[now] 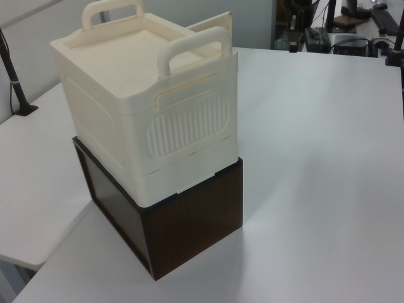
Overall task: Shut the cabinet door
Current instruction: 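Lower the gripper beside the outer edge of the open cream door, then push the door edge with the gripper, swinging it shut against the cabinet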
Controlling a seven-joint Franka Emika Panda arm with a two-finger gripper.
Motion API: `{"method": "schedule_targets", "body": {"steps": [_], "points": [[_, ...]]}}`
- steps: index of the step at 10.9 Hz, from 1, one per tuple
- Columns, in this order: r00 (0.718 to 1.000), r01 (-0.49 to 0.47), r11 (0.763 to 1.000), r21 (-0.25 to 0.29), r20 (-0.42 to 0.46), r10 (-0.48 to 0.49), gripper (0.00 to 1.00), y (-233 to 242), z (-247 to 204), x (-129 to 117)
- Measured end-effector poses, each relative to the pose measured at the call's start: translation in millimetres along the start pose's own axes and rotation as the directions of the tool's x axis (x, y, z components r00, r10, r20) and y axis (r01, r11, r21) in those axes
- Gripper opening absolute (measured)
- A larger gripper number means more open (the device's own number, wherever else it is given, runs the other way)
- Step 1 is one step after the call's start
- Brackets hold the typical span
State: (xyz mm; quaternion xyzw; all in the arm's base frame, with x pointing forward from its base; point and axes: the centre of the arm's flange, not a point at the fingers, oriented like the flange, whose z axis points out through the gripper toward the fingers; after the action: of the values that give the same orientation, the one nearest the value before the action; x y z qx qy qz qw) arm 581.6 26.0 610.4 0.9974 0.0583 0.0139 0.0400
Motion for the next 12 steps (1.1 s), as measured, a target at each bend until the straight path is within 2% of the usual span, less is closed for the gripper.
{"method": "schedule_targets", "body": {"steps": [2,4,6,9,11,12], "points": [[0.994,-0.010,0.999,0.045,-0.105,0.015,0.01,-4,-16,10],[0.966,-0.075,0.994,0.079,-0.243,0.092,0.01,-4,-39,23],[0.898,-0.159,0.980,0.123,-0.394,0.195,0.01,-2,-61,40],[0.754,-0.191,0.964,0.188,-0.600,0.266,0.01,0,-75,68],[0.689,-0.188,0.960,0.209,-0.669,0.281,0.01,1,-71,82],[0.669,-0.185,0.959,0.214,-0.687,0.283,0.01,1,-66,88]]}}
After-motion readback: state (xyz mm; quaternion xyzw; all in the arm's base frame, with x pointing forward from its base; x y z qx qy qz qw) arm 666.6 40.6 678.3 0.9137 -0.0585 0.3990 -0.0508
